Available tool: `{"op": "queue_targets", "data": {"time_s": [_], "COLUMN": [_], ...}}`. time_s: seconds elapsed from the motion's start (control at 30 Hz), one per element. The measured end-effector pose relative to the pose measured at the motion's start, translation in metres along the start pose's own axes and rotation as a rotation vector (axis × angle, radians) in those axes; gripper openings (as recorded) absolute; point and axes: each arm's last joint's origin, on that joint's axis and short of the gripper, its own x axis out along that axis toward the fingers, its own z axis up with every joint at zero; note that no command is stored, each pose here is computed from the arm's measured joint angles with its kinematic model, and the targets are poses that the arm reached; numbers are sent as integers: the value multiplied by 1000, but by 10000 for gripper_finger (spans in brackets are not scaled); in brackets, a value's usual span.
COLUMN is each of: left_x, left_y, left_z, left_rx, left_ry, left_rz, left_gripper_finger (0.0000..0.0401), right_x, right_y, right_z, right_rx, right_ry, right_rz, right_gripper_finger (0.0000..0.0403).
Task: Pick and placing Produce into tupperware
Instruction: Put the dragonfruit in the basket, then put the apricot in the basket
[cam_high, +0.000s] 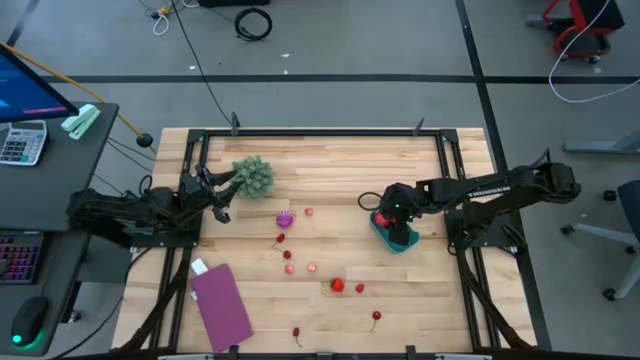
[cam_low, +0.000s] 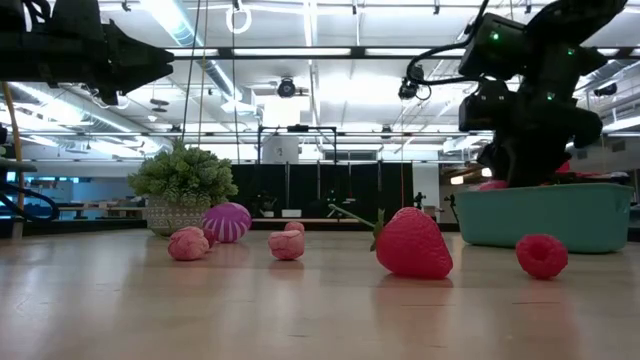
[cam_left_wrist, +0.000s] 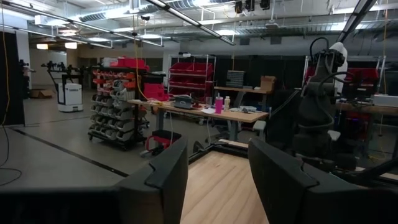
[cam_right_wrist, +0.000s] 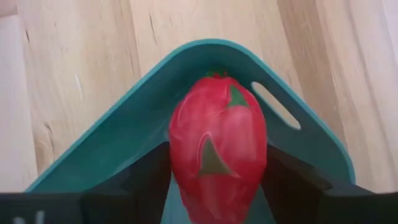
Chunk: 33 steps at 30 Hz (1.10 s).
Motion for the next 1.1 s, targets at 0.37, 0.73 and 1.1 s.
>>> {"op": "queue_targets", "data": {"time_s": [0.37, 0.73, 1.1], "left_x": [0, 0, 0], "left_y": [0, 0, 0], "left_z": [0, 0, 1], "left_rx": [0, 0, -4], "left_ry": [0, -1, -5], "left_rz": [0, 0, 0], "left_gripper_finger": [172, 175, 183], "right_x": [-24, -70, 5], "right_y": [2, 13, 22], "right_z": [10, 75, 107], "right_rx": [-4, -251, -364], "right_ry": [-4, -498, -542], "right_rz": [1, 35, 73], "right_gripper_finger": [272, 268, 277]}}
